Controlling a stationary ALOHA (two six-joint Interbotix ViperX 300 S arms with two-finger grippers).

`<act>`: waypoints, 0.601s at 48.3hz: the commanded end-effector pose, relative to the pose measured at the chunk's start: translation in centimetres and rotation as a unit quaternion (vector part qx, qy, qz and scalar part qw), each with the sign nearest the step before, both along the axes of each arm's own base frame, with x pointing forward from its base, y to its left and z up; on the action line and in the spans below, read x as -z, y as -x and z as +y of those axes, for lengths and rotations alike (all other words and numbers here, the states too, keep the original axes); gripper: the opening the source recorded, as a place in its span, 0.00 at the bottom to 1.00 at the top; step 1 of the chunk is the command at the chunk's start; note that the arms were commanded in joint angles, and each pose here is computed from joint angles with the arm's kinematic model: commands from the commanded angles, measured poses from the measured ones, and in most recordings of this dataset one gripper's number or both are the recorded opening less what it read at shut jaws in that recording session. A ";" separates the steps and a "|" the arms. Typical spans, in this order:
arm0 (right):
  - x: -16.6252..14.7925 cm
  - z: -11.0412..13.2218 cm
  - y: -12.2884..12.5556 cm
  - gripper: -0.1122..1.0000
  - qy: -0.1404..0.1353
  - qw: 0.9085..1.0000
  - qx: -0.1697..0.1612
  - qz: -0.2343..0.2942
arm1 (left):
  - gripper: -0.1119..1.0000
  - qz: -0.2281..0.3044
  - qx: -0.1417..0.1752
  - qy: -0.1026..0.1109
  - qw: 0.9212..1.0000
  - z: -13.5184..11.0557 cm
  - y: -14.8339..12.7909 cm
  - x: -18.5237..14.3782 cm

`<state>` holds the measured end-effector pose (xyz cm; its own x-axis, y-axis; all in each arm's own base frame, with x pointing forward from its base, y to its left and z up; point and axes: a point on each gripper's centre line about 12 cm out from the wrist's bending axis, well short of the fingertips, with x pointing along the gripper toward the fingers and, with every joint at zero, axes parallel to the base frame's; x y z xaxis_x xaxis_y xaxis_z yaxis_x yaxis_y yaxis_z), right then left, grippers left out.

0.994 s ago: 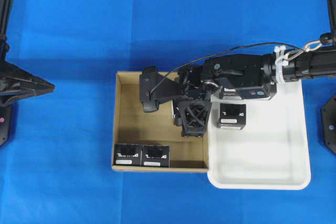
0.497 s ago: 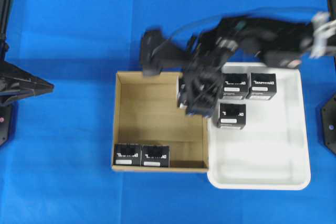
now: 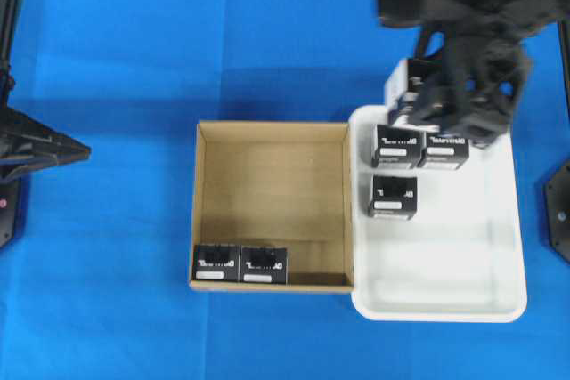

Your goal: Pick the box from inside the cardboard box.

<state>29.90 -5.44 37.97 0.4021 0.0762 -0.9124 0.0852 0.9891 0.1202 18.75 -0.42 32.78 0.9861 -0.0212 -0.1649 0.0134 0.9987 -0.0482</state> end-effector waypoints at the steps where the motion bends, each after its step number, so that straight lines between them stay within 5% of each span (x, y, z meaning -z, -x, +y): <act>1: -0.9 0.3 1.4 0.65 0.007 1.000 -0.001 -0.010 | 0.04 -0.014 0.001 -0.002 1.000 0.0 -0.1 -1.1; 8: 0.7 0.7 3.4 0.65 0.004 1.000 0.001 0.007 | 0.04 -0.011 0.001 -0.002 1.000 0.0 -0.2 -1.0; 15: 5.8 1.7 5.2 0.65 -0.013 0.999 -0.002 0.052 | 0.04 -0.012 0.001 -0.002 1.000 0.0 -0.2 -1.1; 29: 13.2 3.0 6.3 0.65 -0.010 0.998 -0.010 0.054 | 0.04 -0.020 0.002 -0.007 1.000 0.0 0.0 -1.5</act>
